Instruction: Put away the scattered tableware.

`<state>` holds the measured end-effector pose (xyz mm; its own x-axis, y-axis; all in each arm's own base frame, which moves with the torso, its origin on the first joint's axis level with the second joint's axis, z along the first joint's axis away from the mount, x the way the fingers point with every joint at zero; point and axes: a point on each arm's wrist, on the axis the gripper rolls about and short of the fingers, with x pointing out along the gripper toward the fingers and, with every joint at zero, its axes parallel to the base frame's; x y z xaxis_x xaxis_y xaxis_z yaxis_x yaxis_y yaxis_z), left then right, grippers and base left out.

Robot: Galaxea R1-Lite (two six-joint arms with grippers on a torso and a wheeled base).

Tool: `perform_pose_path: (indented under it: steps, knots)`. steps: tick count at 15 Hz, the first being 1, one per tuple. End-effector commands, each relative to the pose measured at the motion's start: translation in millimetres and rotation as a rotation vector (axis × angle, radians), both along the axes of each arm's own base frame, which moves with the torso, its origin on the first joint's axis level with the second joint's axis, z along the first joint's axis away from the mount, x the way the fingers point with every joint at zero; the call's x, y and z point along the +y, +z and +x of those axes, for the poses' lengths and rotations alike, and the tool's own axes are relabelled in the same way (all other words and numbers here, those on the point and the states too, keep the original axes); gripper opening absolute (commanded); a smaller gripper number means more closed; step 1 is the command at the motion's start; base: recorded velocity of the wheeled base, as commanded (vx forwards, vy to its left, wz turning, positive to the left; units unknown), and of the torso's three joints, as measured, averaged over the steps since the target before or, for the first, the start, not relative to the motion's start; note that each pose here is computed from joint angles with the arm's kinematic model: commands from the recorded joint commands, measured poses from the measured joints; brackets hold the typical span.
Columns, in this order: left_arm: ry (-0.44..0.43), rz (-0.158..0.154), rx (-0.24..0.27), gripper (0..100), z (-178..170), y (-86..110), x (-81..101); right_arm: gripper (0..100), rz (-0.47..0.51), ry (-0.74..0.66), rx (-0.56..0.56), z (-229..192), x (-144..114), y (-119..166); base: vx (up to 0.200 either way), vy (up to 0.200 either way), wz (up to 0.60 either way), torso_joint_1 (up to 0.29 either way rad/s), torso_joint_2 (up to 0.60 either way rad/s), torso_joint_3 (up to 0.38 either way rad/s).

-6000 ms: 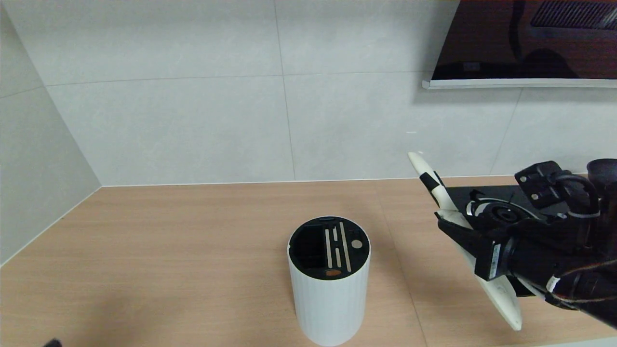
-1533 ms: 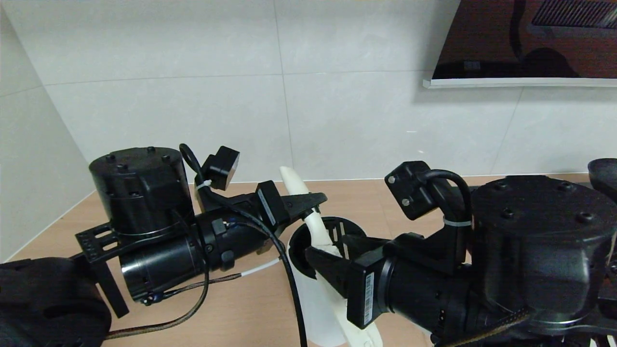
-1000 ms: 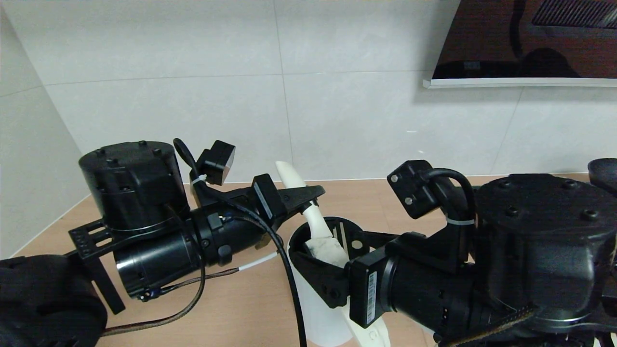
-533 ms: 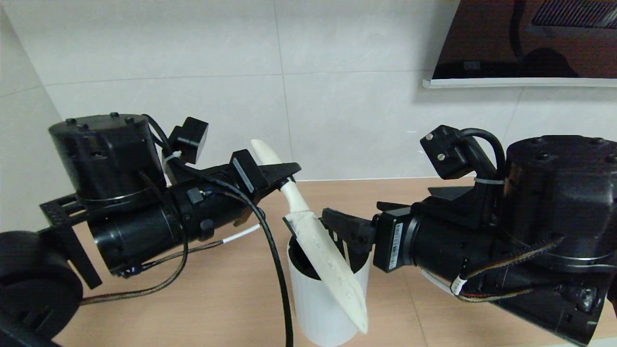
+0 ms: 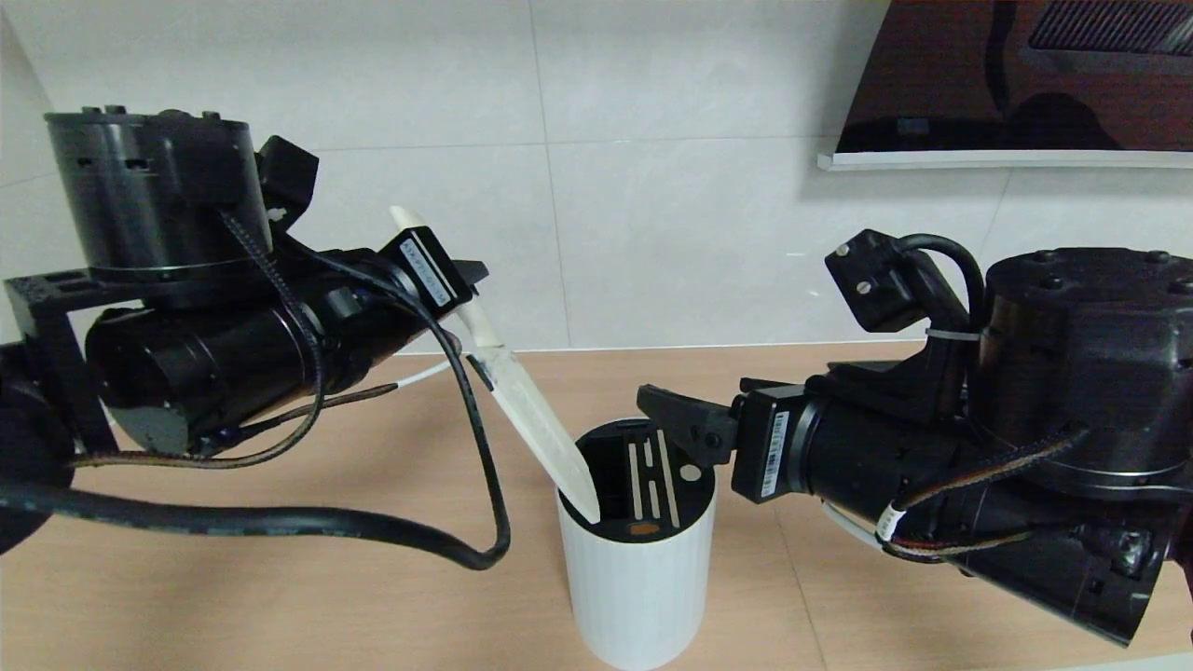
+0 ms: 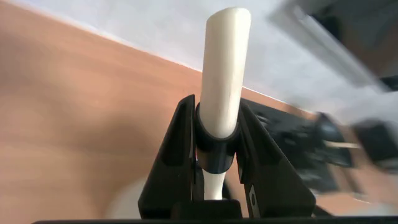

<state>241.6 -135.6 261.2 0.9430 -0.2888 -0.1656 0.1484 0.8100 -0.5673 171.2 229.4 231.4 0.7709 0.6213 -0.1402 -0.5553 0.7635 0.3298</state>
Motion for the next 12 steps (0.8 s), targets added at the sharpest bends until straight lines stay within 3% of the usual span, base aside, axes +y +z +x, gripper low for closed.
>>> perform_pose_path:
  steps: [1, 2, 4, 9, 10, 12]
  knots:
    - [0.015, 0.031, -0.015, 0, -6.1, 0.4, -3.3, 100, -0.003, -0.006, 0.003, 1.7, -0.3, -1.4, 0.000, 0.000, 0.00, 0.000, 0.00, 0.000]
    - [0.035, 0.040, -0.036, 0, -9.6, 2.4, -7.3, 100, -0.003, -0.007, 0.001, 2.1, -0.5, -1.0, 0.000, 0.000, 0.00, 0.000, 0.00, 0.000]
    - [0.043, 0.017, -0.089, 0, -15.6, 6.5, -12.8, 100, -0.003, -0.018, 0.001, 4.3, -2.7, -1.0, 0.000, 0.000, 0.00, 0.000, 0.00, 0.000]
    - [0.086, 0.133, -0.236, 0, -19.3, 5.5, -24.1, 100, -0.001, -0.077, -0.008, 18.1, -13.0, 2.5, 0.000, 0.000, 0.00, 0.000, 0.00, 0.000]
    - [0.074, 0.179, -0.286, 0, -23.0, 8.4, -32.5, 100, -0.002, -0.088, -0.007, 20.6, -14.8, 2.0, 0.000, 0.000, 0.00, 0.000, 0.00, 0.000]
    - [0.049, 0.218, -0.338, 0, -27.2, 7.8, -48.0, 100, -0.004, -0.097, -0.008, 22.9, -16.2, 2.0, 0.000, 0.000, 0.00, 0.000, 0.00, 0.000]
